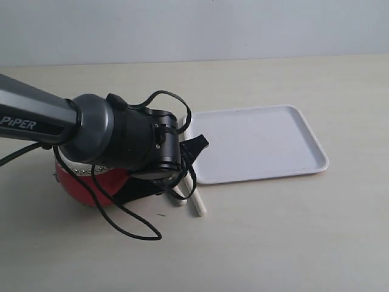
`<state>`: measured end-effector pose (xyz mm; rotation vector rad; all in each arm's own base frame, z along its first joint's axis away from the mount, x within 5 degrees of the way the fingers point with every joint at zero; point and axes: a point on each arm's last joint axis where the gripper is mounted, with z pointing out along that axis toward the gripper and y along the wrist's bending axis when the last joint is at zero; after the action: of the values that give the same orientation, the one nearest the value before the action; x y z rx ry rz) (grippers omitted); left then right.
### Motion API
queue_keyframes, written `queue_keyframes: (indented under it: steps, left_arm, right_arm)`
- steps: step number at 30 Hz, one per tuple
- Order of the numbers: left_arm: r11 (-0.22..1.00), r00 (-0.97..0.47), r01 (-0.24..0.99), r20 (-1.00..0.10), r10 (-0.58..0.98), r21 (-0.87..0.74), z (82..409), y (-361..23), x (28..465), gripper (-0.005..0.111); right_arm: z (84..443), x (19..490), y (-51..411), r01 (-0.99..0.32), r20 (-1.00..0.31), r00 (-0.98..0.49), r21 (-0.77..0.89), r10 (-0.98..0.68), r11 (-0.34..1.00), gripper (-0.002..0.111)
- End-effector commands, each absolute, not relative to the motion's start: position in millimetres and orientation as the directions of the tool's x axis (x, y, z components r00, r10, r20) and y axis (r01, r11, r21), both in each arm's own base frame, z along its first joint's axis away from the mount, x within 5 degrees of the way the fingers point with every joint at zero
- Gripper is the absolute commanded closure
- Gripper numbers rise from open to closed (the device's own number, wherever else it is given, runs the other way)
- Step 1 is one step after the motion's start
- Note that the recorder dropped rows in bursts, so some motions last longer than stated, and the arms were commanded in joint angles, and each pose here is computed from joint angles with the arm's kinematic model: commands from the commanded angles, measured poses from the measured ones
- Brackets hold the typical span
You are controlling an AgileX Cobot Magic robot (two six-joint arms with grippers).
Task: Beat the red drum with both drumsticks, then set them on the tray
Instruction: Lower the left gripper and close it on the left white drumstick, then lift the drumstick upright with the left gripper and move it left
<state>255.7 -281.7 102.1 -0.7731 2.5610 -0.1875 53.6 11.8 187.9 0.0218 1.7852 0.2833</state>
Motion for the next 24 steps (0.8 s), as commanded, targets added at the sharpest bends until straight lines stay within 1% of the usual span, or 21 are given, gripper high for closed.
queue_keyframes:
  steps: [1, 5, 12, 15, 21, 24]
  left_arm:
    - [0.825, -0.729, -0.515, -0.389, -0.564, -0.231, 100, -279, 256, 0.106]
    - [0.834, -0.733, -0.502, -0.399, -0.551, -0.229, 101, -279, 256, 0.106]
    - [0.893, -0.766, -0.387, -0.46, -0.449, -0.229, 105, -285, 258, 0.106]
    - [0.904, -0.763, -0.362, -0.485, -0.428, -0.228, 110, -291, 257, 0.106]
    - [0.92, -0.737, -0.342, -0.553, -0.388, -0.19, 129, -299, 252, 0.106]
    - [0.923, -0.71, -0.337, -0.594, -0.378, -0.185, 146, -299, 249, 0.106]
  right_arm:
    - [187, 54, 11, -0.132, -0.959, -0.226, 0.202, 0.169, 0.97, 0.108]
    - [187, 54, 11, -0.132, -0.959, -0.226, 0.202, 0.169, 0.97, 0.108]
    - [187, 54, 11, -0.132, -0.959, -0.226, 0.202, 0.169, 0.97, 0.108]
    - [187, 54, 11, -0.132, -0.959, -0.226, 0.202, 0.169, 0.97, 0.108]
    - [187, 54, 11, -0.132, -0.959, -0.226, 0.202, 0.169, 0.97, 0.108]
    - [187, 54, 11, -0.132, -0.959, -0.226, 0.202, 0.169, 0.97, 0.108]
